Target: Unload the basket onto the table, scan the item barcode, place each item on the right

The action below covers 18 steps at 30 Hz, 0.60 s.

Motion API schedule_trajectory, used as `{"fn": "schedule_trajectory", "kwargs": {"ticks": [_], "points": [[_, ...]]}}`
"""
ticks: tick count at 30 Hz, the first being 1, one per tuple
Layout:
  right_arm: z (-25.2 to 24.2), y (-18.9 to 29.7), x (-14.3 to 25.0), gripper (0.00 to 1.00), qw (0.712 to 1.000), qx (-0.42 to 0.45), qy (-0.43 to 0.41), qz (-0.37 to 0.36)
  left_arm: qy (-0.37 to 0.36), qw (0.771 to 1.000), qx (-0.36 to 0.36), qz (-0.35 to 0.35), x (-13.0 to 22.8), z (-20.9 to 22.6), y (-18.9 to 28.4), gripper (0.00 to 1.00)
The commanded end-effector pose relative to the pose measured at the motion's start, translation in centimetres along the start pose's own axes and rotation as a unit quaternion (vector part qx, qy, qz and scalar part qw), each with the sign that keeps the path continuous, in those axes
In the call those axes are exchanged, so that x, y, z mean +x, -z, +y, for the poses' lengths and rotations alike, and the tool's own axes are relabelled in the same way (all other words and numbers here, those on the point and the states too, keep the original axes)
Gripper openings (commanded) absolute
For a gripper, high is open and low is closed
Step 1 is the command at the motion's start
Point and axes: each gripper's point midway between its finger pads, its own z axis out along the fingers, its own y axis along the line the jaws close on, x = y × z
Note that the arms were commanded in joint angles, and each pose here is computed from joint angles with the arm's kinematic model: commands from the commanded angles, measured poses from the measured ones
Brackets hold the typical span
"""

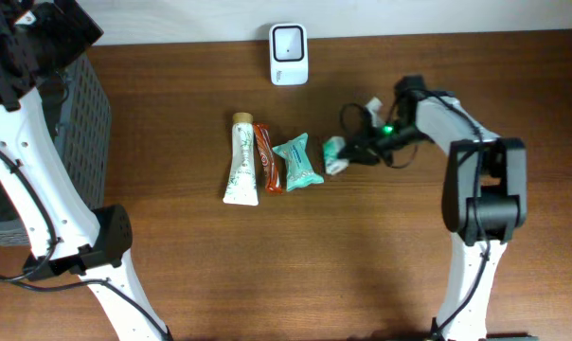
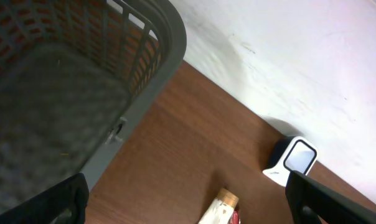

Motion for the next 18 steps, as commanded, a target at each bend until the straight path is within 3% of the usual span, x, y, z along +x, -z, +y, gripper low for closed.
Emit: {"fn": "schedule_trajectory", "kwargs": {"ticks": [1, 6, 9, 15, 18], "points": [[-4.9, 3.3, -1.0, 0.36, 0.996, 0.069, -0.055, -0.03, -0.005, 1.0, 0.004, -0.011, -0.4, 0.1, 1.1, 0.99], [-1.7, 7.7, -1.6, 0.43, 0.997, 0.069, -0.02, -0.029, -0.005, 1.0, 0.004, -0.011, -0.4, 0.1, 1.1, 0.99], [0.4, 6.1, -1.3, 0.53, 0.997, 0.073, 0.018, -0.015, -0.005, 1.0, 0.005, -0.011, -0.4, 0.1, 1.1, 0.99], [1.9, 0.9, -0.7, 0.54, 0.994, 0.077, 0.082, 0.008, -0.005, 1.0, 0.004, -0.011, -0.4, 0.1, 1.1, 0.99], [-0.5, -0.1, -0.3, 0.53, 0.991, 0.114, 0.074, 0.016, -0.005, 1.0, 0.004, -0.011, -0.4, 0.1, 1.1, 0.99]]}}
